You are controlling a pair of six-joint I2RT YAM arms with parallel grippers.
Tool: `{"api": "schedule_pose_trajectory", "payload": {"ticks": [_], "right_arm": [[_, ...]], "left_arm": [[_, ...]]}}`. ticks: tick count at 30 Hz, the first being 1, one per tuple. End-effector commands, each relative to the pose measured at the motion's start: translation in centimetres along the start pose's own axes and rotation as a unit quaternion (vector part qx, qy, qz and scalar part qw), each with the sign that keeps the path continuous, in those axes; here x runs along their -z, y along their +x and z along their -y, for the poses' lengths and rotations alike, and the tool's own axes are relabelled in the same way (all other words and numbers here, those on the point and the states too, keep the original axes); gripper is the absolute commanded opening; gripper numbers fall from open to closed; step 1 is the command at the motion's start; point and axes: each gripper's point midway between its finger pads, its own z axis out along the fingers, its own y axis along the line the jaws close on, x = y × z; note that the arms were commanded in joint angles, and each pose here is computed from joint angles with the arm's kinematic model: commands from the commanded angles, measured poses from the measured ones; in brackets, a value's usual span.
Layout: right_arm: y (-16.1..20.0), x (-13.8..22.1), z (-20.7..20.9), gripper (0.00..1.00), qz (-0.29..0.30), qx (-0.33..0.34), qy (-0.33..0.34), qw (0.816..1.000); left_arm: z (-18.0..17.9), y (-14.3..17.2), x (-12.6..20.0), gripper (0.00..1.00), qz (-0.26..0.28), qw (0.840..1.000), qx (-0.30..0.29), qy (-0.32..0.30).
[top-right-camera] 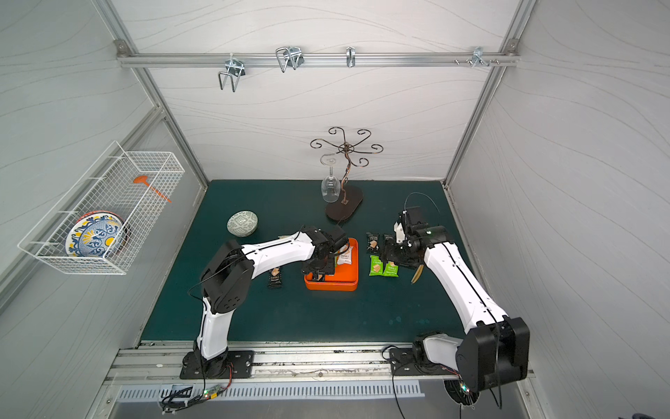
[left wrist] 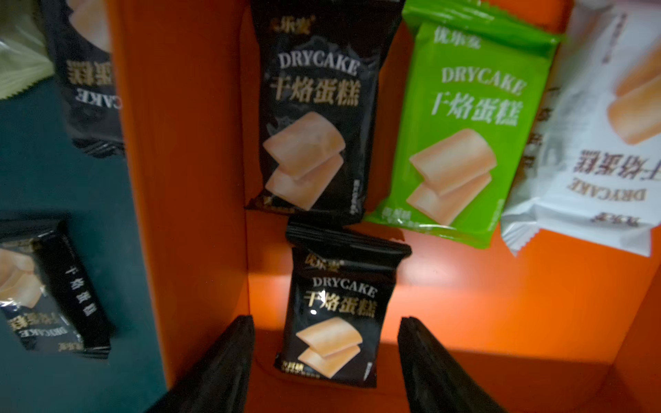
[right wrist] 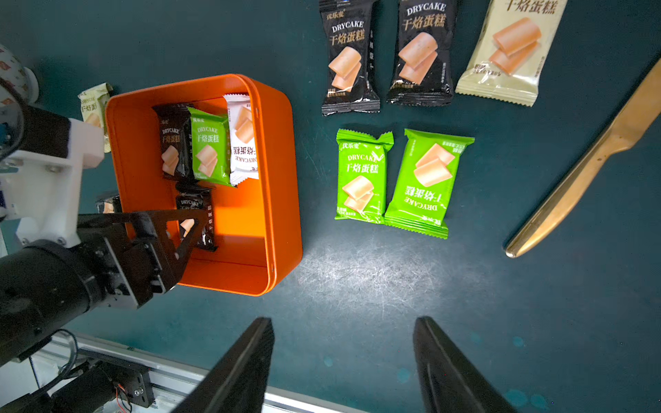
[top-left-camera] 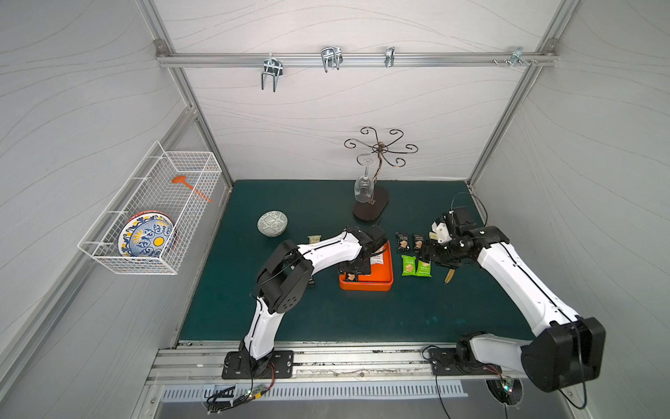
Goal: Take the cookies out of the storage box
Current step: Pick up the cookie from the storage box.
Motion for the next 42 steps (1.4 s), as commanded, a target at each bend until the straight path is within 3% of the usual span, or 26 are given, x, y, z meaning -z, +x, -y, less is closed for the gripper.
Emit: {"api": "schedule_pose_trajectory", "payload": {"ticks": [1, 19, 31, 42], "right_arm": [[0.3, 0.3, 0.0, 0.67, -0.005, -0.005, -0.003, 1.000], [0.3, 0.1, 0.5, 0.67, -0.010, -0.007, 0.011, 1.000], [0.2, 0.1, 0.6, 0.67, -0.011, -0.009, 0.014, 1.000], [0.1, 0.4, 0.3, 0.67, -0.007, -0.014, 0.008, 1.000]], "left_arm": [[0.9, -0.6, -0.1, 0.69, 0.003, 1.000, -0.001, 0.018], [1.0, 0.3, -3.1, 0.63, -0.026, 1.000, -0.011, 0.009], [1.1, 0.1, -3.4, 0.50, -0.028, 0.999, -0.012, 0.013], [0.9, -0.6, -2.0, 0.47, -0.010, 1.000, -0.016, 0.018]]}}
